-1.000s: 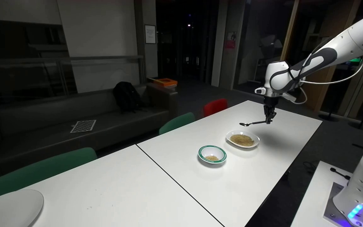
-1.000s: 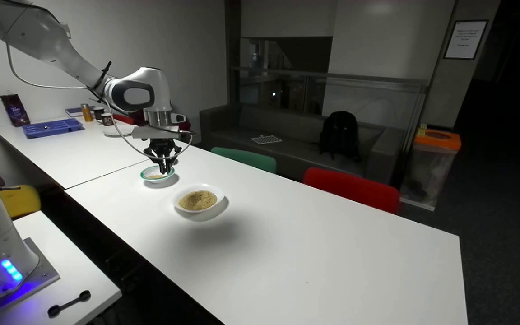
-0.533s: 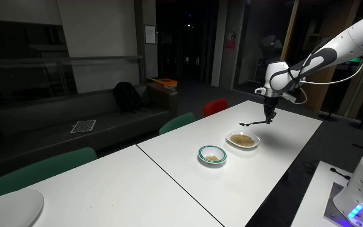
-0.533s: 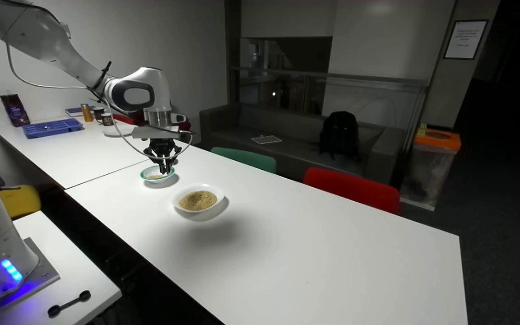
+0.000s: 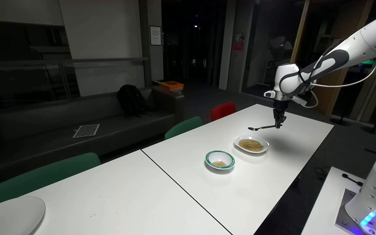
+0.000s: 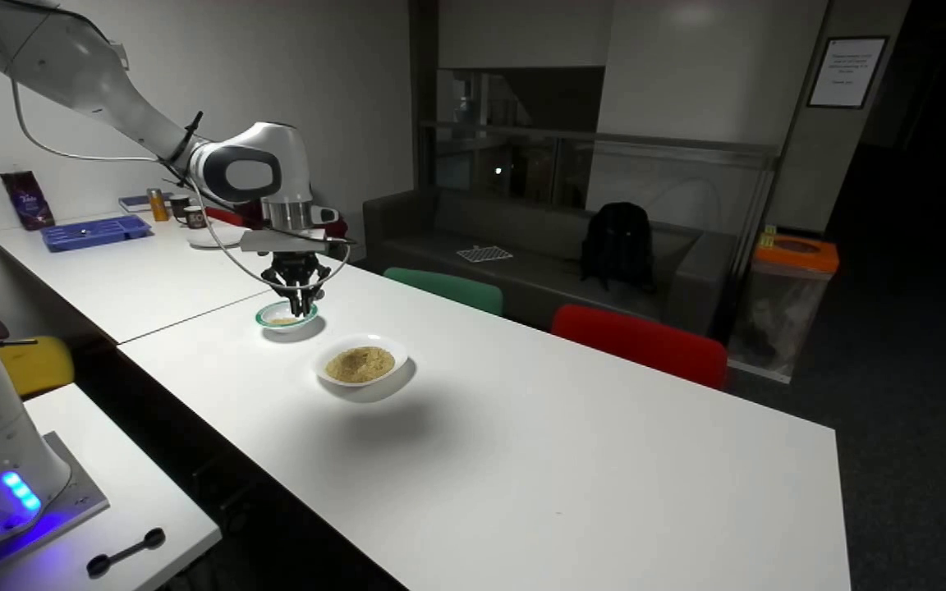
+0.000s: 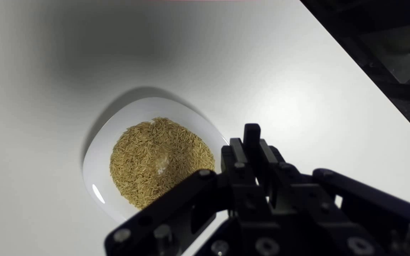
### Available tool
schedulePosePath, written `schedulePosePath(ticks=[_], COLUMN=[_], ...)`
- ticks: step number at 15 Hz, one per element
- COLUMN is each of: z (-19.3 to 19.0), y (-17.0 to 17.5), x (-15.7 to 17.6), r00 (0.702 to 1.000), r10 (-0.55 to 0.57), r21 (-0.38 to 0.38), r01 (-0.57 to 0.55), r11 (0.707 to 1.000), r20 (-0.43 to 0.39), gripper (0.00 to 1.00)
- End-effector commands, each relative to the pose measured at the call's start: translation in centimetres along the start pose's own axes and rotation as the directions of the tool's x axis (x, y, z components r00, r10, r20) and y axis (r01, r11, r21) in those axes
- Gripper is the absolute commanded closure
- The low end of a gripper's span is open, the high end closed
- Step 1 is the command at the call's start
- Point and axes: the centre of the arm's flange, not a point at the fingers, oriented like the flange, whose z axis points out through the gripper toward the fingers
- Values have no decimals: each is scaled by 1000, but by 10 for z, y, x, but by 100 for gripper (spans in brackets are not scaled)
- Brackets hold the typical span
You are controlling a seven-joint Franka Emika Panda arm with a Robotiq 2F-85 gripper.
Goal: Spoon some contents from the white bowl into the green bowl twice
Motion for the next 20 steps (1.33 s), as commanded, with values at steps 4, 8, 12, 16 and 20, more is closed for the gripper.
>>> schedulePosePath(ticks=[4,8,12,16,20], z=[0,6,24,47,62], y=[1,8,22,34,43], x=[1,-3,-13,-23,-33], r00=[1000,1000,996,986,963], r10=[-2,-12,6,10,27], r21=[4,19,14,30,30], r01=[2,12,-7,-15,-37], r11=[1000,1000,1000,999,999], r20=[3,15,84,169,267], gripper=[97,97,97,97,97])
